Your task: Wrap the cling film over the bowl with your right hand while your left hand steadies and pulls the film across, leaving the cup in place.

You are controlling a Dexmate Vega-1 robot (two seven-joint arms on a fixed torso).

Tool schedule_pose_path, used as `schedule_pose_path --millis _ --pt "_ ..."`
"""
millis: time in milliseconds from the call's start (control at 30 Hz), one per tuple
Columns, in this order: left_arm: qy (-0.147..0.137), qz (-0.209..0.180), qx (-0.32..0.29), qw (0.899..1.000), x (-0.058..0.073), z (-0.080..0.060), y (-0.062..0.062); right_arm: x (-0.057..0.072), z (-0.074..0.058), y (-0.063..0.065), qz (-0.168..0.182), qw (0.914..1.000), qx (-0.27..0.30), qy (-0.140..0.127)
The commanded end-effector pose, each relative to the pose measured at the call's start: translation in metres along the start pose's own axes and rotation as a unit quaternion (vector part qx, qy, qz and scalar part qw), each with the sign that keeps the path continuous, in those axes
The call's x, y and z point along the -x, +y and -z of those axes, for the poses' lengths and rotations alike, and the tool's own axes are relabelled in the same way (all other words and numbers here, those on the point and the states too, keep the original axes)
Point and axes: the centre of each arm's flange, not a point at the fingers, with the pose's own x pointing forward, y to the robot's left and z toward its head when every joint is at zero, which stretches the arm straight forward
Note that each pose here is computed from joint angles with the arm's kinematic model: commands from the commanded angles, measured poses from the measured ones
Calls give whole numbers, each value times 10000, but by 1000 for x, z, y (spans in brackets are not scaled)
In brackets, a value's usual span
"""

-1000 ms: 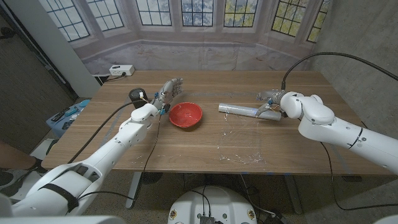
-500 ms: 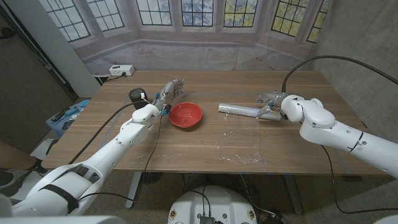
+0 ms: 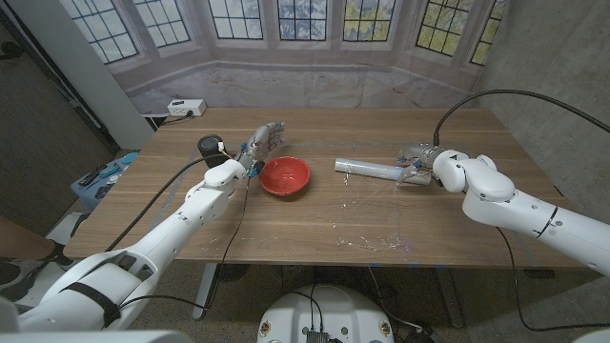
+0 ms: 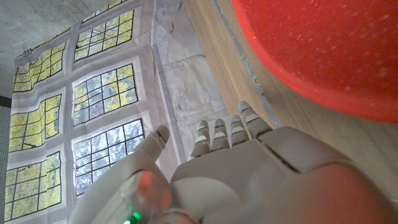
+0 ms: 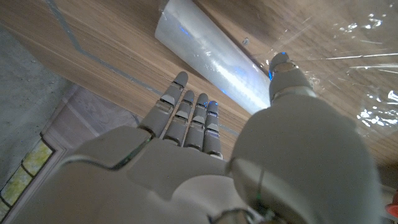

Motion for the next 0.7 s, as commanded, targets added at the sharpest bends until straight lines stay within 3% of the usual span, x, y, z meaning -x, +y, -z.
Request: schedule_pose_path --millis 33,700 --pt "22 89 -38 10000 -2 -2 -5 -6 4 6 176 9998 71 46" --pt "30 146 33 9999 -4 2 -8 -13 -13 5 220 9995 81 226"
